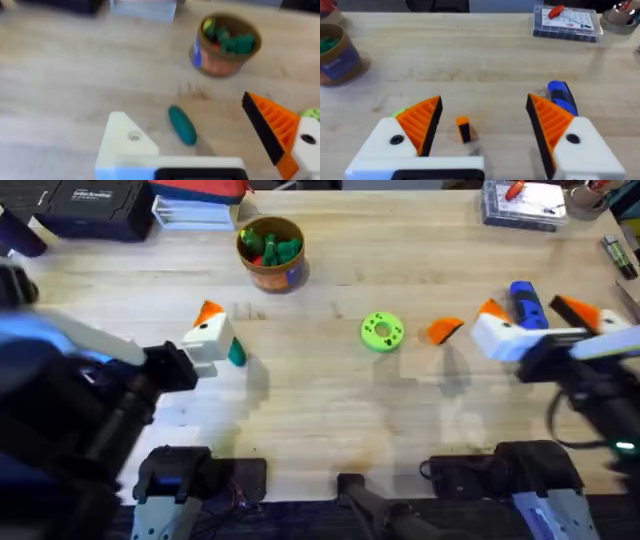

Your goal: Pick up the gripper from the table and insert it into the empty holder that is missing its gripper. Then pick up a screw, insert it into the mounting hole, and use the screwdriver to tighten it. Finally, clean up the table by picking up the vegetable and placing it into the bucket.

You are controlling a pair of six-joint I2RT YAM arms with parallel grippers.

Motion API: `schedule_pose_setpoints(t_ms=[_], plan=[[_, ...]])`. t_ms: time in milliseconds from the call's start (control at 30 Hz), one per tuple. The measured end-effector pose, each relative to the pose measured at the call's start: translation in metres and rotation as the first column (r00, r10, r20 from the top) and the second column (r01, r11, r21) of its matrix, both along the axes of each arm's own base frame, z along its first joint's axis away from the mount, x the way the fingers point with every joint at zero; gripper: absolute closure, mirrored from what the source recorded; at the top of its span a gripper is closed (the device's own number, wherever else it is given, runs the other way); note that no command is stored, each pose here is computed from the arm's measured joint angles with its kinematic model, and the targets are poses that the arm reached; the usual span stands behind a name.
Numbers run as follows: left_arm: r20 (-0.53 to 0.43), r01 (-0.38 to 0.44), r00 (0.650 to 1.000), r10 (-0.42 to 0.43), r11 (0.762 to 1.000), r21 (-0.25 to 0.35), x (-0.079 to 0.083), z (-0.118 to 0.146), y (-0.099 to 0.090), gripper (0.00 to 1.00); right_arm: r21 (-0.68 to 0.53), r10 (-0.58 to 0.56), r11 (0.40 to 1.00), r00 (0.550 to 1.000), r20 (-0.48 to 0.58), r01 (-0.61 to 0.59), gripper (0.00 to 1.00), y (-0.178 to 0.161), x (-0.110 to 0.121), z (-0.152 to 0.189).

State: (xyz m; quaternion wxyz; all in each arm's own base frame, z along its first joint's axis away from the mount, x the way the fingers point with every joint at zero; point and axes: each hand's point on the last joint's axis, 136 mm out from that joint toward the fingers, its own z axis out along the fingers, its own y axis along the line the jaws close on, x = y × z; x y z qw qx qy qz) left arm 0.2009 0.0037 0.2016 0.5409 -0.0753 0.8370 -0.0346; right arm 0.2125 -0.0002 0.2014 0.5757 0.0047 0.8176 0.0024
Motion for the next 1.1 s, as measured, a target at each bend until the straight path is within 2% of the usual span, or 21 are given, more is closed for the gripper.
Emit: schedule_pose_setpoints(t_ms=[67, 133, 233, 367, 400, 567, 600, 633, 733, 833, 933, 1067, 1100], plan=[[-0.114, -0.016, 0.993, 0.012, 0.999, -0.030, -0.006, -0.006, 0.000, 0.015, 0.002, 0.004, 1.000, 1.000, -0.030, -0.004, 0.007, 0.001, -0.004, 0.016], [-0.201, -0.029, 0.979, 0.015, 0.997, -0.065, -0.002, -0.012, -0.003, 0.015, 0.009, 0.018, 1.000, 0.999, -0.039, -0.018, 0.008, 0.003, -0.005, 0.032], [-0.285, -0.042, 0.958, 0.007, 0.992, -0.116, 0.007, -0.024, -0.008, 0.015, 0.018, 0.036, 0.999, 0.999, -0.028, -0.035, 0.007, 0.007, -0.003, 0.045], [-0.358, -0.044, 0.934, -0.024, 0.983, -0.180, 0.010, -0.038, -0.017, 0.015, 0.024, 0.048, 0.999, 0.997, -0.054, -0.047, 0.007, 0.009, -0.006, 0.040], [-0.360, -0.041, 0.932, -0.034, 0.979, -0.198, 0.010, -0.038, -0.020, 0.089, 0.025, 0.049, 0.999, 0.997, -0.058, -0.048, 0.007, 0.009, -0.006, 0.039], [-0.339, -0.014, 0.938, -0.067, 0.973, -0.230, 0.013, -0.034, -0.027, 0.897, 0.027, 0.053, 0.998, 0.996, -0.068, -0.051, 0.008, 0.010, -0.007, 0.037], [-0.322, -0.001, 0.943, -0.079, 0.971, -0.240, 0.016, -0.031, -0.029, 0.973, 0.027, 0.055, 0.998, 0.996, -0.073, -0.053, 0.009, 0.010, -0.007, 0.036], [-0.297, 0.018, 0.950, -0.094, 0.968, -0.249, 0.019, -0.026, -0.032, 0.945, 0.028, 0.055, 0.998, 0.995, -0.079, -0.053, 0.009, 0.010, -0.008, 0.034], [-0.164, 0.114, 0.972, -0.168, 0.949, -0.295, 0.037, 0.001, -0.046, 0.479, 0.029, 0.055, 0.998, 0.994, -0.099, -0.053, 0.009, 0.010, -0.010, 0.030], [0.003, 0.254, 0.963, -0.268, 0.911, -0.326, 0.050, 0.037, -0.065, 0.054, 0.030, 0.055, 0.998, 0.993, -0.105, -0.052, 0.007, 0.010, -0.011, 0.028], [0.092, 0.345, 0.938, -0.334, 0.880, -0.327, 0.053, 0.058, -0.077, 0.016, 0.030, 0.055, 0.998, 0.993, -0.105, -0.052, 0.007, 0.010, -0.011, 0.028], [0.089, 0.388, 0.920, -0.382, 0.853, -0.349, 0.048, 0.057, -0.086, 0.015, 0.030, 0.055, 0.998, 0.993, -0.105, -0.052, 0.007, 0.010, -0.011, 0.028], [0.081, 0.386, 0.920, -0.383, 0.853, -0.350, 0.047, 0.055, -0.086, 0.015, 0.030, 0.055, 0.998, 0.993, -0.105, -0.052, 0.007, 0.010, -0.011, 0.028]])
